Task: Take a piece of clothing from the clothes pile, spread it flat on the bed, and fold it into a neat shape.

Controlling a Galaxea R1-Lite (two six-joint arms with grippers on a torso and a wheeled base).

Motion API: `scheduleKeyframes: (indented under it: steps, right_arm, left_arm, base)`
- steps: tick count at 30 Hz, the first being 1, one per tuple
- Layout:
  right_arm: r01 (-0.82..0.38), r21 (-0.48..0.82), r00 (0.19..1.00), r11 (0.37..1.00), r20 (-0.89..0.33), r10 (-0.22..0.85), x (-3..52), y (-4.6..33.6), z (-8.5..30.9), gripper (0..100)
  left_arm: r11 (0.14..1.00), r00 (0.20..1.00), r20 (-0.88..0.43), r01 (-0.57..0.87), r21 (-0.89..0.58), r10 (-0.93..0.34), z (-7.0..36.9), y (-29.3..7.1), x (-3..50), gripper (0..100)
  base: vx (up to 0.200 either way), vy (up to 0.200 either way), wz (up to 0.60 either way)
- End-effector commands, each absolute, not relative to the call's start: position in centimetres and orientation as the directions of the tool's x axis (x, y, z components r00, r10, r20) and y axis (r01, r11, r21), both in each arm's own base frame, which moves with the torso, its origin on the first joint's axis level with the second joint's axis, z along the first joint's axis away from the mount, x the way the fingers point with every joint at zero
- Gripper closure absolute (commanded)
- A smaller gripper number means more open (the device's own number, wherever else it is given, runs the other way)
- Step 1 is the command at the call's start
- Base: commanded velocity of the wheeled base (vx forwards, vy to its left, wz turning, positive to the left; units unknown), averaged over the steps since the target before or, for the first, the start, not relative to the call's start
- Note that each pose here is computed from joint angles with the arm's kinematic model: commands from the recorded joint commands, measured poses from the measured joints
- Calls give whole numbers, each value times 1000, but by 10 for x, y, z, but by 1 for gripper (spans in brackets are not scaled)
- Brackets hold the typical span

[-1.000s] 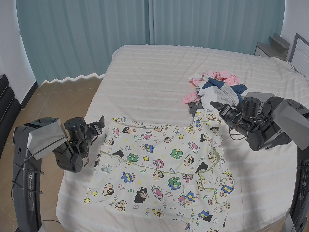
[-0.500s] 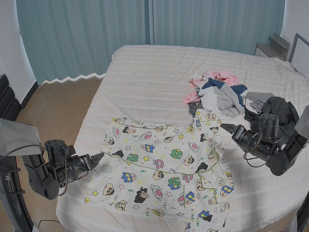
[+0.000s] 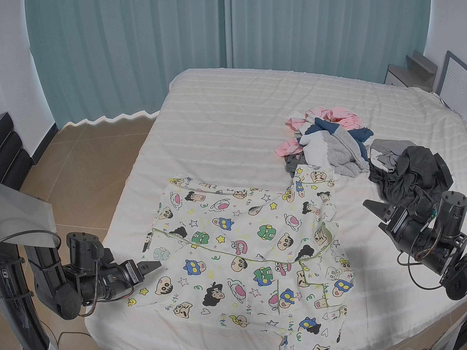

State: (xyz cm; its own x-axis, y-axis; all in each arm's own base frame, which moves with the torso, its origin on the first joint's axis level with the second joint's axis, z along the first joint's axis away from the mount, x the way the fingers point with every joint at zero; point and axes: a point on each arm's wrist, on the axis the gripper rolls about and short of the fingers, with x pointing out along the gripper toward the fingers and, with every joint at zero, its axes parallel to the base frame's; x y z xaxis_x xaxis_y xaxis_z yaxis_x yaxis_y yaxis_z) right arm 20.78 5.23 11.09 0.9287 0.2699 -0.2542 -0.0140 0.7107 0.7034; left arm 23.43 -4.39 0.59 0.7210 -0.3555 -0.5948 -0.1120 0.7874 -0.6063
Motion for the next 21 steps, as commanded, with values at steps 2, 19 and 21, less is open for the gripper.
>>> scheduleKeyframes:
  steps: [2, 19, 21]
  right_arm:
    - [-24, 710, 927, 704, -247, 281, 199, 52, 113, 0]
    - [-37, 701, 909, 713, -272, 314, 203, 62, 107, 0]
    - [-38, 701, 909, 713, -272, 316, 203, 62, 107, 0]
  left_arm:
    - [805, 687, -654, -171, -569, -316, -8, -45, 236, 0]
    - [850, 614, -725, -160, -501, -312, -20, -64, 217, 0]
    - [853, 619, -723, -159, -497, -306, -19, -66, 217, 0]
  base:
    - [0, 0, 0]
    - [0, 0, 0]
    - [0, 0, 0]
